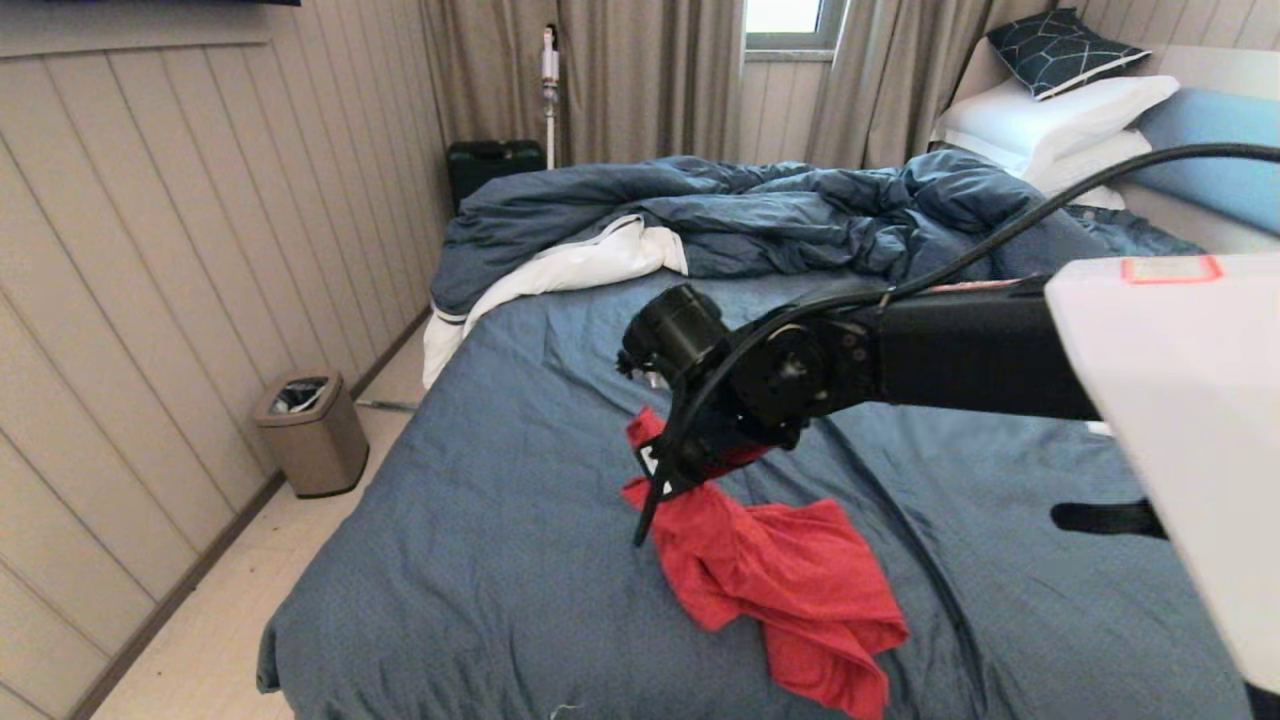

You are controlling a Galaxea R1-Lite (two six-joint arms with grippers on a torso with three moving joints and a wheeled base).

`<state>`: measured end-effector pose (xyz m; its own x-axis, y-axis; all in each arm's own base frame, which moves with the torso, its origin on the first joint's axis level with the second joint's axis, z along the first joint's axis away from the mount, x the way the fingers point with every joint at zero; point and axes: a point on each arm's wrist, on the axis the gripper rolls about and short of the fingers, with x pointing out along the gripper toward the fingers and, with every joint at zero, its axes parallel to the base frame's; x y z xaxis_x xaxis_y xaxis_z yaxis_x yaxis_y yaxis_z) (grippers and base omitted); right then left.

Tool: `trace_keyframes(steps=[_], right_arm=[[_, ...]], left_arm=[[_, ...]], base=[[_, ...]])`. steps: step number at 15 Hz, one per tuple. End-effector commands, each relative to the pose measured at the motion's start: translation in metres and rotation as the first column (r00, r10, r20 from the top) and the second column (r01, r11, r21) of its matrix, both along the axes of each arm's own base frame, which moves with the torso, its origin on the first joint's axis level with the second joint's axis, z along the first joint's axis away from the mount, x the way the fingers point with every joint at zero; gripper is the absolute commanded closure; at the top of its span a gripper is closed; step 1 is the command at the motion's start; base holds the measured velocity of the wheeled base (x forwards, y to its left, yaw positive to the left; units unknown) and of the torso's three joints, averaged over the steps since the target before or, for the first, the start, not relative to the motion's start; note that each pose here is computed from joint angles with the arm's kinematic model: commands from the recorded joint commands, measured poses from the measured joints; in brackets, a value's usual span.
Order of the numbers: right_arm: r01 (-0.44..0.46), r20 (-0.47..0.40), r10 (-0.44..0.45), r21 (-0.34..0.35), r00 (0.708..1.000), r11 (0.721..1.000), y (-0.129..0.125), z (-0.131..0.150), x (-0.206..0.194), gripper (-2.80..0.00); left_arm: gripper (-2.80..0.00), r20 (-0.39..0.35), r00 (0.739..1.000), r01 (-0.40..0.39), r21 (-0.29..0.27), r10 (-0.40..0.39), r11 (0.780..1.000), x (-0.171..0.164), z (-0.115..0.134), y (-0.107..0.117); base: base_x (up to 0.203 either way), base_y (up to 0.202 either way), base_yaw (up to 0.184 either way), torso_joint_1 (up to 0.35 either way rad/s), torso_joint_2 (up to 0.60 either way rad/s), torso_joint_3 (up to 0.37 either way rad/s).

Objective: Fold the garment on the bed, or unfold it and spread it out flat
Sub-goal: Unford the red T-shirt

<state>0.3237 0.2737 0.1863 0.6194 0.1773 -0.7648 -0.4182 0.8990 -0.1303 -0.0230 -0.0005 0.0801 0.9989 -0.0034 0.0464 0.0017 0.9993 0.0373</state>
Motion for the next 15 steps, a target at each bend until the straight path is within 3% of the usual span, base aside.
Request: trace_keyframes(steps=[1,2,3,7,9,12,15], right_arm=[[-0.037,-0.028,0.036,-0.026,0.999,0.999,0.021,-0.020,-0.002,0.00],[-0.043,-0.009,0.043,-0.008,0.999,0.999,0.026,-0.015,-0.003,0.00],[-0.051,0.020,0.051,0.015,0.999,0.999,0.027,-0.006,-0.005,-2.80],[-0.054,0.109,0.044,0.086,0.993,0.995,0.013,0.036,-0.017,-2.80],[-0.055,0.121,0.043,0.093,0.992,0.994,0.009,0.045,-0.020,-2.80],[-0.048,0.037,0.047,0.028,0.998,0.998,0.011,0.021,-0.018,-2.80],[-0.051,-0.053,0.049,-0.043,0.997,0.998,0.026,-0.025,-0.009,-2.80]], left_arm=[[0.00,0.001,1.000,0.000,0.000,0.000,1.000,0.000,0.000,0.000],[0.00,0.001,1.000,0.001,0.000,-0.001,1.000,0.000,0.000,0.000],[0.00,0.001,1.000,0.000,0.000,0.000,1.000,0.000,0.000,0.000],[0.00,0.000,1.000,0.001,0.000,-0.001,1.000,0.000,0.000,0.000],[0.00,0.001,1.000,0.001,0.000,-0.001,1.000,0.000,0.000,0.000],[0.00,0.001,1.000,0.001,0.000,-0.001,1.000,0.000,0.000,0.000],[0.00,0.001,1.000,0.001,0.000,-0.001,1.000,0.000,0.000,0.000]], base=[[0.000,0.000,0.000,0.000,0.00,0.000],[0.000,0.000,0.000,0.000,0.00,0.000],[0.000,0.000,0.000,0.000,0.00,0.000],[0.000,0.000,0.000,0.000,0.00,0.000],[0.000,0.000,0.000,0.000,0.00,0.000],[0.000,0.000,0.000,0.000,0.00,0.000],[0.000,0.000,0.000,0.000,0.00,0.000]])
